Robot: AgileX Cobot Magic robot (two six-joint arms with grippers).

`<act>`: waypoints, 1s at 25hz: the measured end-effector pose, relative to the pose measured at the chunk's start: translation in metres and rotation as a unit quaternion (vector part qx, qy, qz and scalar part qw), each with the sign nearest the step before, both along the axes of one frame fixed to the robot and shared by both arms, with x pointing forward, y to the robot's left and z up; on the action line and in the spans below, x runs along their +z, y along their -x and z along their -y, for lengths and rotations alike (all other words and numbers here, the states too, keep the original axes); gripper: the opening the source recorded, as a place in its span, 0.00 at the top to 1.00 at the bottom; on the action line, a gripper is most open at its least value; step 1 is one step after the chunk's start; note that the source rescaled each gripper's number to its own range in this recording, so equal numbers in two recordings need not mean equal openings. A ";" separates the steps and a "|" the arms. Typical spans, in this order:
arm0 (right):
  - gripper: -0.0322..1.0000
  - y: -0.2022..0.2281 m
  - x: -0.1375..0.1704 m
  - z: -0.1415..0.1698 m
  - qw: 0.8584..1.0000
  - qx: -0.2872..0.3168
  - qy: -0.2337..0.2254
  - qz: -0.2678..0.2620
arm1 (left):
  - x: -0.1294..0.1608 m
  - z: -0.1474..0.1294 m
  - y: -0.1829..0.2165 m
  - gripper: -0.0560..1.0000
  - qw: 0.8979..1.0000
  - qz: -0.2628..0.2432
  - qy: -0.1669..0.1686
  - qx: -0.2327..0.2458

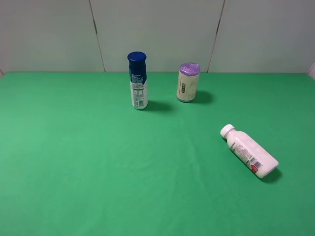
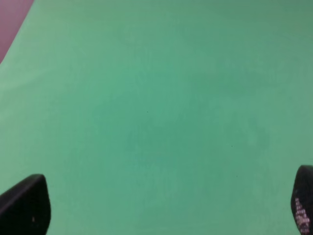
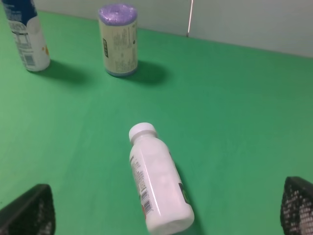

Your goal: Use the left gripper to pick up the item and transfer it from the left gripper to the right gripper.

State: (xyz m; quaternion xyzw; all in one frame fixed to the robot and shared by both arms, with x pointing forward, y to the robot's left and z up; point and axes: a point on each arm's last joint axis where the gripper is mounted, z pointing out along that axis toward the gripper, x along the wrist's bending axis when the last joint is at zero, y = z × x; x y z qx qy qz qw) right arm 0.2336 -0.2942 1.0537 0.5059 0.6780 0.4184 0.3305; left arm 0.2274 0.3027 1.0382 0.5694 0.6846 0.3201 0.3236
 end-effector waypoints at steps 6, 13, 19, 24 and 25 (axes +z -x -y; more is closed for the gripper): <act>0.00 -0.001 0.000 -0.001 0.997 -0.076 -0.001 0.000 | 0.000 0.000 0.000 0.03 1.000 0.000 0.000 0.000; 0.00 -0.001 0.000 -0.001 0.994 -0.107 -0.001 0.000 | 0.000 0.000 0.000 0.03 1.000 0.000 0.000 0.000; 0.00 -0.001 0.000 -0.001 0.994 -0.107 -0.001 0.000 | 0.000 0.000 0.000 0.03 1.000 0.000 0.000 0.000; 0.00 -0.001 0.000 -0.001 0.994 -0.107 -0.001 0.000 | 0.000 0.000 0.000 0.03 1.000 0.000 0.000 0.000; 0.00 -0.001 0.000 -0.001 0.994 -0.107 0.000 0.000 | 0.000 0.000 0.000 0.03 1.000 0.000 0.000 0.000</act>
